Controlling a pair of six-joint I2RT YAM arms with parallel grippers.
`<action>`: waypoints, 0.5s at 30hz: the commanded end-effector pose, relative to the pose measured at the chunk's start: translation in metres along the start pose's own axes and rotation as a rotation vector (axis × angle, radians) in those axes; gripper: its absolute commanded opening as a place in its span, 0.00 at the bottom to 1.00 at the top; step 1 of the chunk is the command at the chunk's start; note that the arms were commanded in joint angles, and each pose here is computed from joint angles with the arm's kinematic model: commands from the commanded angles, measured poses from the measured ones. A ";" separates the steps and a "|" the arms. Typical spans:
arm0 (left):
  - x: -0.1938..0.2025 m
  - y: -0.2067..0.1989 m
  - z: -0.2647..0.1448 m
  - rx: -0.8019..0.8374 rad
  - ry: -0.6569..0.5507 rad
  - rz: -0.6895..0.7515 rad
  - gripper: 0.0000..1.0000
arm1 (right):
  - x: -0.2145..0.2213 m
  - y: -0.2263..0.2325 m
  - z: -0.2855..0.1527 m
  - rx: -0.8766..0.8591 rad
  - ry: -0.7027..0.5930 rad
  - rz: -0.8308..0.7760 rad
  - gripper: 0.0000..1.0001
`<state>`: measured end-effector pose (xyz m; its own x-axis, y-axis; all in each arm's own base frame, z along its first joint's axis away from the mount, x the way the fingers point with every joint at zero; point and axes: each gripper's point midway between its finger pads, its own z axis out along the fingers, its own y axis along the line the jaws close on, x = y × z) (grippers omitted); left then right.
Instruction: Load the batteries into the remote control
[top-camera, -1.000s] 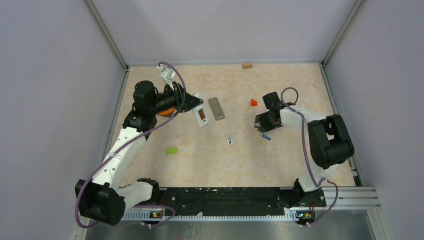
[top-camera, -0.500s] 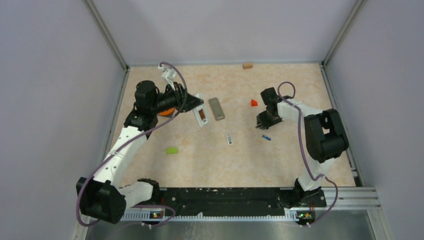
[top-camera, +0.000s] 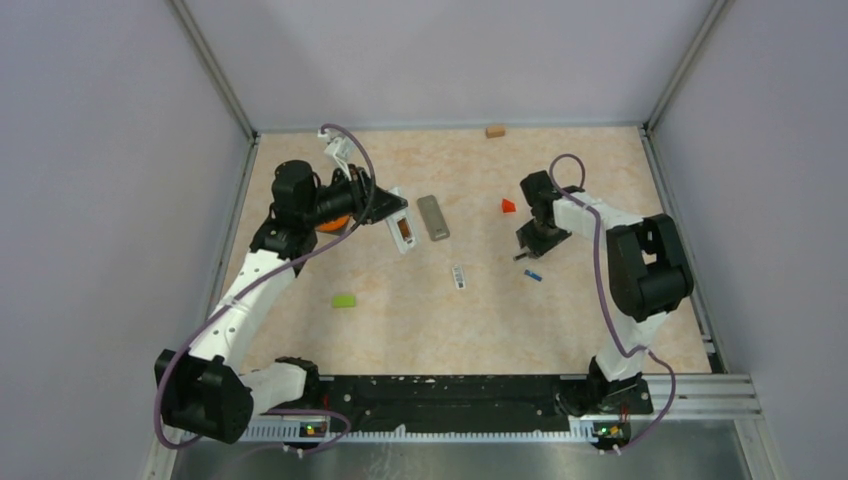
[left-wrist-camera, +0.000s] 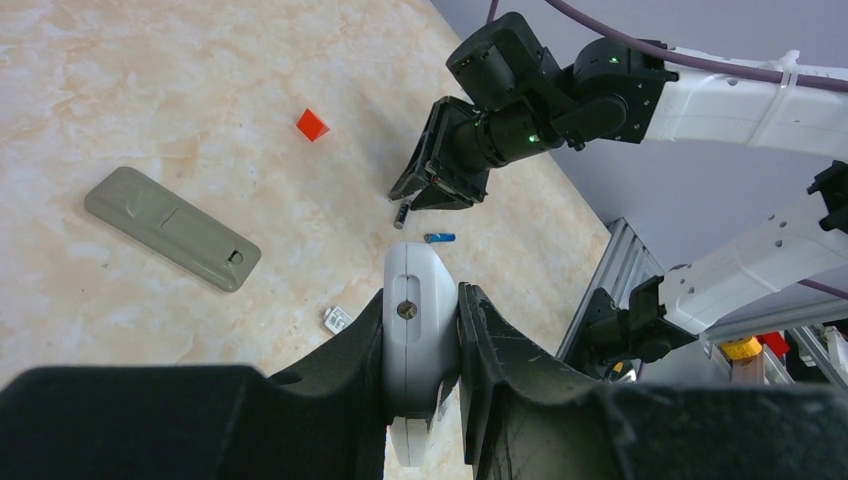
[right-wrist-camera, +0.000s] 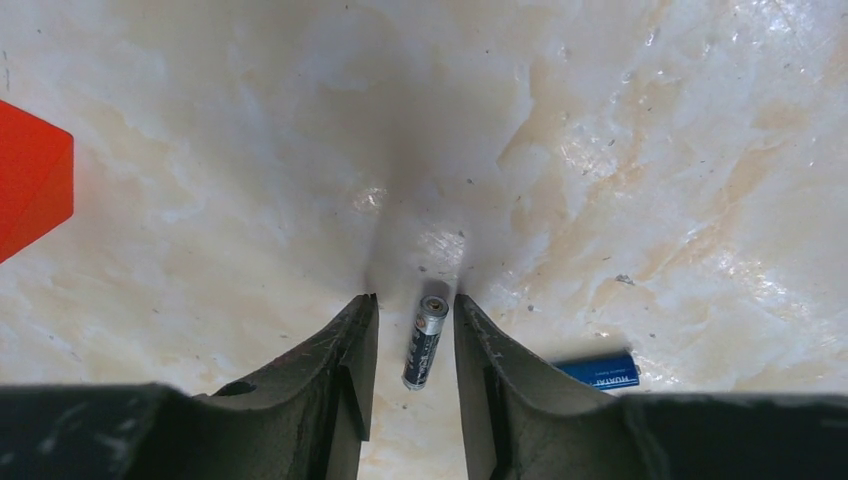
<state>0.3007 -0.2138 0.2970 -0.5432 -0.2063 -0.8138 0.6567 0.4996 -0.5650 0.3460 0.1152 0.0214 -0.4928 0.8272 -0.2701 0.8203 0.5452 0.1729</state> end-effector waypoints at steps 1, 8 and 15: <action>-0.012 -0.004 0.000 0.015 -0.039 0.050 0.00 | 0.006 -0.016 0.021 0.064 0.024 -0.017 0.33; -0.011 -0.004 0.000 0.015 -0.037 0.041 0.00 | 0.019 -0.015 0.027 0.037 0.081 -0.047 0.13; 0.001 0.001 0.005 0.022 0.017 -0.042 0.00 | 0.007 -0.006 0.017 -0.016 0.006 -0.138 0.02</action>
<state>0.3020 -0.2146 0.2936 -0.5594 -0.2082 -0.8023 0.6455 0.4977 -0.5793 0.3522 0.1252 0.0204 -0.5456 0.8024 -0.2418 0.7774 0.5923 0.2117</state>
